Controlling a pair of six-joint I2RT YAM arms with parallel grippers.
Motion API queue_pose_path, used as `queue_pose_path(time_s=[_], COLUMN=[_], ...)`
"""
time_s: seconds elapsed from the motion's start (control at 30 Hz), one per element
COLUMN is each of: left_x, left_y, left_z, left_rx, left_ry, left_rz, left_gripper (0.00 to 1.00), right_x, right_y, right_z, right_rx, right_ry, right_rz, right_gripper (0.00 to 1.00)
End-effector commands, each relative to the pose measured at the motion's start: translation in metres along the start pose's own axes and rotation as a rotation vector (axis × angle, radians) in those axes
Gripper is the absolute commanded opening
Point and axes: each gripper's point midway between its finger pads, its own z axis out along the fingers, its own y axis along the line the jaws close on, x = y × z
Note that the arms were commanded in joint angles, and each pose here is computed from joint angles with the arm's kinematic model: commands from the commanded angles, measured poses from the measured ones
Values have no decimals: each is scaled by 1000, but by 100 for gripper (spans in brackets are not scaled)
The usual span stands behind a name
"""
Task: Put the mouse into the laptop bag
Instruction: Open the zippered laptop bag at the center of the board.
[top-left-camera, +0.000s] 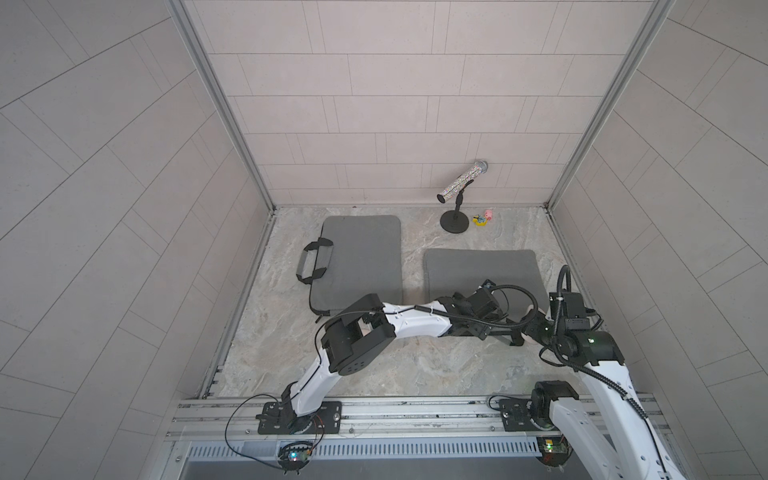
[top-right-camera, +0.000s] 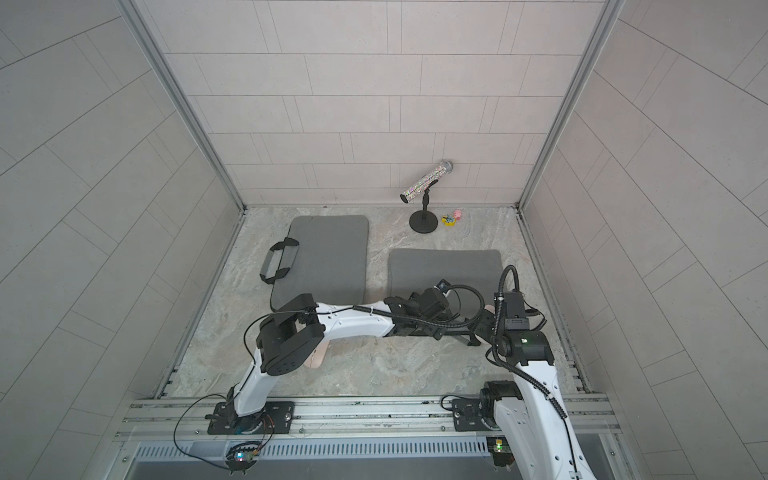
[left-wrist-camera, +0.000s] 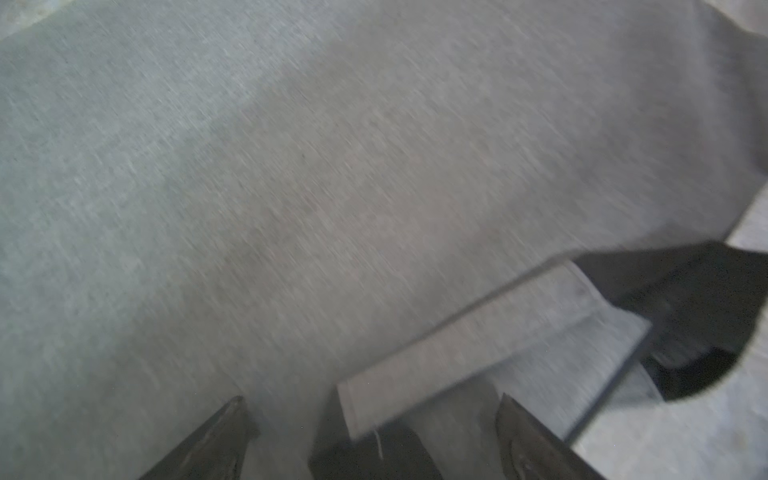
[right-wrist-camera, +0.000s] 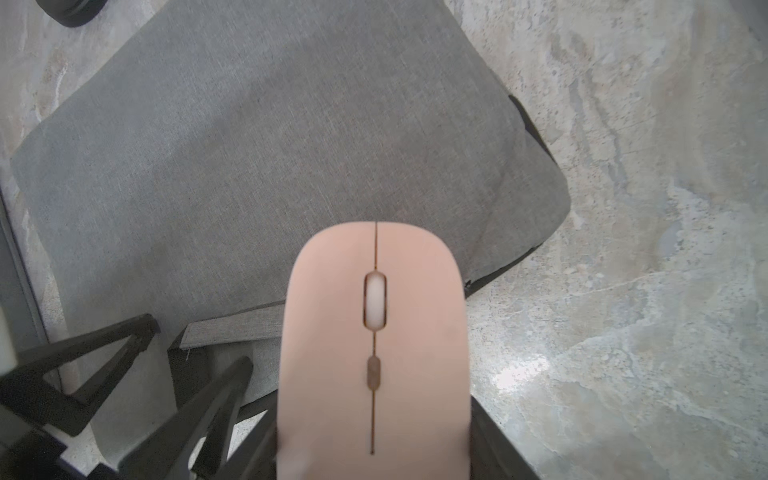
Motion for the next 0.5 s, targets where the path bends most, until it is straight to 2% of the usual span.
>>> queue_pose_path(time_s=[0.0, 0.03, 0.1, 0.13, 0.17, 0.2, 0.23, 0.27, 0.33, 0.47], left_x=[5, 4, 4, 3, 1, -2, -7, -11, -22, -45], left_y=[3, 2, -5, -11, -18, -22, -26, -29, -33, -36], left_z=[16, 20, 25, 27, 26, 25, 23, 20, 11, -18], left_rx=[-1, 3, 40, 70, 112, 132, 151, 166, 192, 227], left_ry=[41, 41, 48, 49, 50, 46, 37, 29, 9, -42], left_rz=[31, 32, 28, 24, 26, 23, 15, 6, -13, -73], left_gripper=[96, 95, 82, 69, 45, 28, 16, 8, 0, 0], right_x=[0, 0, 1, 2, 2, 3, 5, 6, 8, 11], right_y=[-1, -1, -1, -1, -1, -2, -4, -6, -11, -21], right_z=[-2, -2, -2, -1, 0, 0, 2, 3, 5, 8], right_rx=[4, 2, 0, 1, 0, 4, 10, 18, 36, 51], right_ry=[2, 2, 2, 6, 9, 12, 16, 16, 22, 31], right_rz=[-8, -8, -9, -7, -3, 1, 8, 16, 37, 108], right_gripper=[53, 53, 53, 53, 53, 52, 52, 52, 52, 52])
